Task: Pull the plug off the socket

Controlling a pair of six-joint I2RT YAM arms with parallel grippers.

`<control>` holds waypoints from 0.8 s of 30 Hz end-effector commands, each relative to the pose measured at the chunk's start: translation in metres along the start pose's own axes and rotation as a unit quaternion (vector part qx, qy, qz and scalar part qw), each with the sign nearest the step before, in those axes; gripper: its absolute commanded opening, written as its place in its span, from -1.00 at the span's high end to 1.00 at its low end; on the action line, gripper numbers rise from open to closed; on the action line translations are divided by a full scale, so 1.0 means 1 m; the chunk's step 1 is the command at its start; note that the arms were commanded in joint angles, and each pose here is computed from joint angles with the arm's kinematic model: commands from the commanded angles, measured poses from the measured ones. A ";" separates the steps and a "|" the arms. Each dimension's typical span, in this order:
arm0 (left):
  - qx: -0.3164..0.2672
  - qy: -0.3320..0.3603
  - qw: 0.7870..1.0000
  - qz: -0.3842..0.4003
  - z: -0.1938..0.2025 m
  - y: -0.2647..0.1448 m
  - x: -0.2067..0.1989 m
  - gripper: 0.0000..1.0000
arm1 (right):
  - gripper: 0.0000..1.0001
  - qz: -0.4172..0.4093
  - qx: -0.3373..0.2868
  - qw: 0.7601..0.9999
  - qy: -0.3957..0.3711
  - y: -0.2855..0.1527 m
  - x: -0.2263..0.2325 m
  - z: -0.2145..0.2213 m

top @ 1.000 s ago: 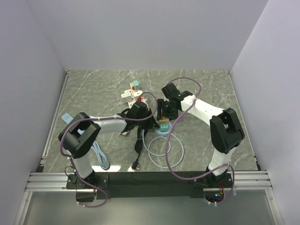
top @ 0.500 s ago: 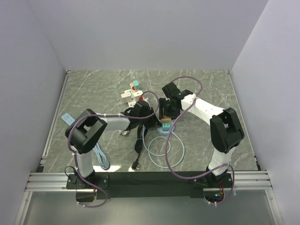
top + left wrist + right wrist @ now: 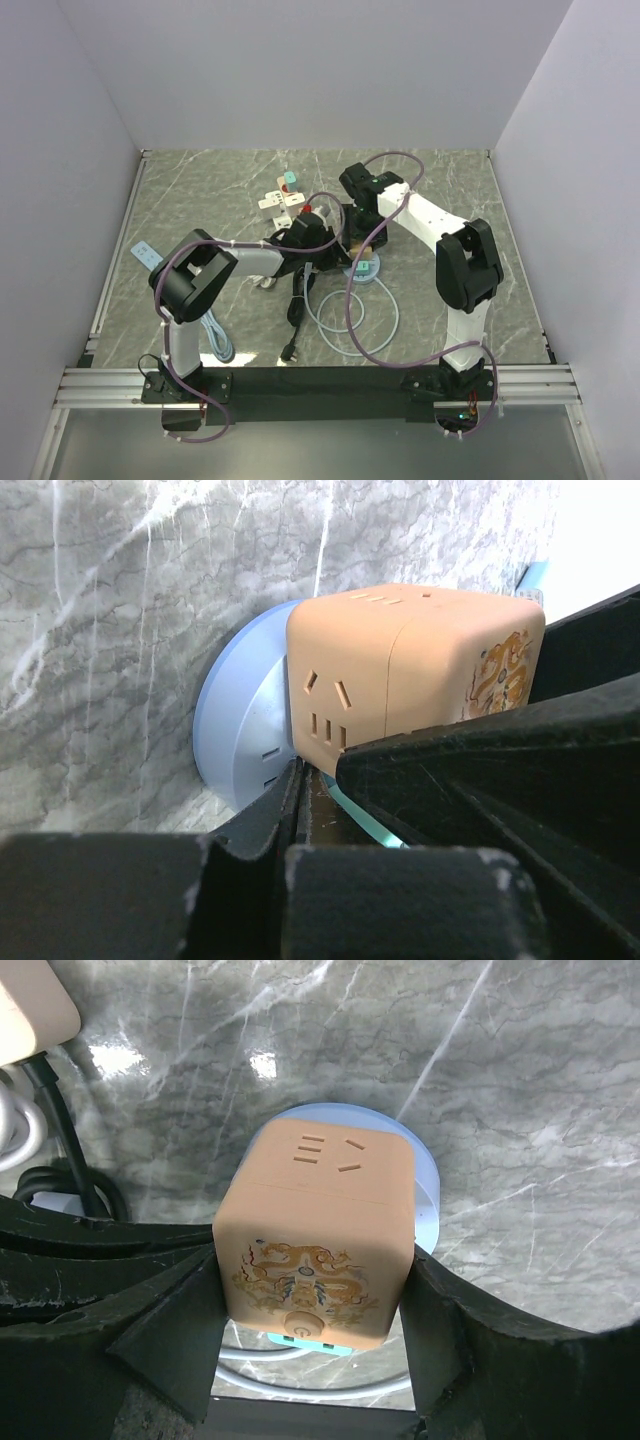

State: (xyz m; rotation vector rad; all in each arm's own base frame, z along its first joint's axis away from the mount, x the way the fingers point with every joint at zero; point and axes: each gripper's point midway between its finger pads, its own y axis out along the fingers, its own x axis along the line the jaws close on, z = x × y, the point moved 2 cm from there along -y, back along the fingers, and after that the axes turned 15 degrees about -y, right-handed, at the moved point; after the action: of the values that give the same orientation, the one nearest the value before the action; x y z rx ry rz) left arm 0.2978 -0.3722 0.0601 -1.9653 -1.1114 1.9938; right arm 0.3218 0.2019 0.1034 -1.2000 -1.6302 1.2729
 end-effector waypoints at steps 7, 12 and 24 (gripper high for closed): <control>0.016 -0.009 0.980 -0.197 0.028 0.004 0.114 0.99 | 1.00 -0.108 -0.025 0.994 0.009 -0.026 0.026 -0.016; 0.013 -0.010 0.980 -0.200 0.028 0.006 0.112 0.99 | 1.00 -0.051 -0.049 0.997 0.027 -0.006 0.014 -0.019; 0.012 -0.010 0.980 -0.199 0.028 0.010 0.106 0.99 | -0.35 -0.023 -0.069 0.996 0.045 0.025 0.007 0.003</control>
State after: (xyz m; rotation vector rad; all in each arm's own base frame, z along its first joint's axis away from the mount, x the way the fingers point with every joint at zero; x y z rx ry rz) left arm 0.3022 -0.3792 0.0586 -1.9423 -1.1553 1.9948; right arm 0.3288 0.1919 0.0893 -1.3217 -1.6686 1.0928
